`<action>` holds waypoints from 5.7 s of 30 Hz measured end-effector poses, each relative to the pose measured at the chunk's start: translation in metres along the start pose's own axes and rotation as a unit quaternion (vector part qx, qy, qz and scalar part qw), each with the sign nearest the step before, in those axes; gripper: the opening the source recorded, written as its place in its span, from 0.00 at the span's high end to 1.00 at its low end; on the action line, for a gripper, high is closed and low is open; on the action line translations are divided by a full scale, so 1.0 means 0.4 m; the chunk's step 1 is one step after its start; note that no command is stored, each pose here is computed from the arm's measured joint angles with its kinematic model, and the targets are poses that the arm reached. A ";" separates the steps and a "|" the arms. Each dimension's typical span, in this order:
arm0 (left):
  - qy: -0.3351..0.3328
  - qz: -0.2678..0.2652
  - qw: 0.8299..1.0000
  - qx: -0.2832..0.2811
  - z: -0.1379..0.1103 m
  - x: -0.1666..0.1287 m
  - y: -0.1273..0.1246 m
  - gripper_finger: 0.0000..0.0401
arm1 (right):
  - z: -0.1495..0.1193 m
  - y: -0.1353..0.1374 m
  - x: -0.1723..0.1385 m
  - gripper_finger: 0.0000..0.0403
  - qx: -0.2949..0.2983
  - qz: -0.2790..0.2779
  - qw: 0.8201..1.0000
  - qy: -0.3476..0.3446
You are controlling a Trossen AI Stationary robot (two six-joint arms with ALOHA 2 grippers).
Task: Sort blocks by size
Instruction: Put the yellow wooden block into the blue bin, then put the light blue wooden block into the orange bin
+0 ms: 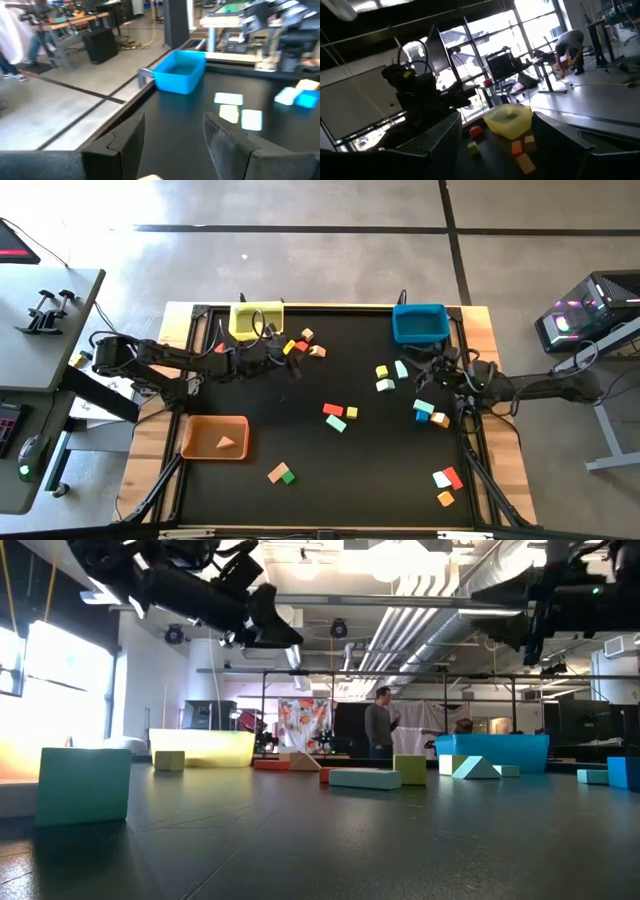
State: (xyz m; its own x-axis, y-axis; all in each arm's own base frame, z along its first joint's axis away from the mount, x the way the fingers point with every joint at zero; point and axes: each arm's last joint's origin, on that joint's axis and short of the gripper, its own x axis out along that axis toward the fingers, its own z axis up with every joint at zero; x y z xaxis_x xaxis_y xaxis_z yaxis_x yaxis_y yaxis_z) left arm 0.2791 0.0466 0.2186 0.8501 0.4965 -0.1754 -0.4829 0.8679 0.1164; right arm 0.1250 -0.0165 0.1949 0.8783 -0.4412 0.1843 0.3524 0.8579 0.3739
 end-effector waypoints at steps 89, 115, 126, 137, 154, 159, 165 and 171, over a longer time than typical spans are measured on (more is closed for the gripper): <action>0.008 -0.084 0.996 -0.017 -0.005 -0.074 -0.142 0.53 | -0.133 -0.136 0.325 0.62 -0.176 -0.115 0.736 0.643; 0.014 -0.084 0.996 -0.018 -0.008 -0.074 -0.142 0.53 | -0.114 -0.140 0.283 0.49 -0.127 -0.136 0.699 0.691; 0.015 -0.084 0.996 -0.021 -0.009 -0.074 -0.142 0.53 | -0.114 -0.140 0.278 0.63 -0.124 -0.139 0.690 0.699; 0.015 -0.083 0.996 -0.021 -0.009 -0.074 -0.142 0.53 | -0.114 -0.140 0.288 0.65 -0.127 -0.135 0.705 0.684; 0.015 -0.084 0.996 -0.022 -0.008 -0.074 -0.142 0.53 | 0.090 -0.206 0.310 0.66 -0.205 -0.268 0.821 0.460; 0.015 -0.084 0.996 -0.022 -0.008 -0.074 -0.142 0.53 | 0.123 -0.287 0.289 0.66 -0.174 -0.347 0.808 0.443; 0.015 -0.084 0.996 -0.022 -0.009 -0.074 -0.142 0.53 | 0.120 -0.347 0.276 0.60 -0.152 -0.386 0.788 0.454; 0.015 -0.084 0.996 -0.022 -0.009 -0.074 -0.143 0.53 | 0.113 -0.375 0.273 0.53 -0.151 -0.395 0.779 0.463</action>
State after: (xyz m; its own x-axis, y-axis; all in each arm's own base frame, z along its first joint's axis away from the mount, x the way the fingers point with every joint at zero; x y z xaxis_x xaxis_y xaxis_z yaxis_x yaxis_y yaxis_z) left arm 0.2808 -0.0175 0.2138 0.9131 0.3445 -0.2181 -0.3441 0.9380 0.0409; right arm 0.1536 -0.2055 0.2001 0.1567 -0.6037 -0.7816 0.8382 0.4999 -0.2181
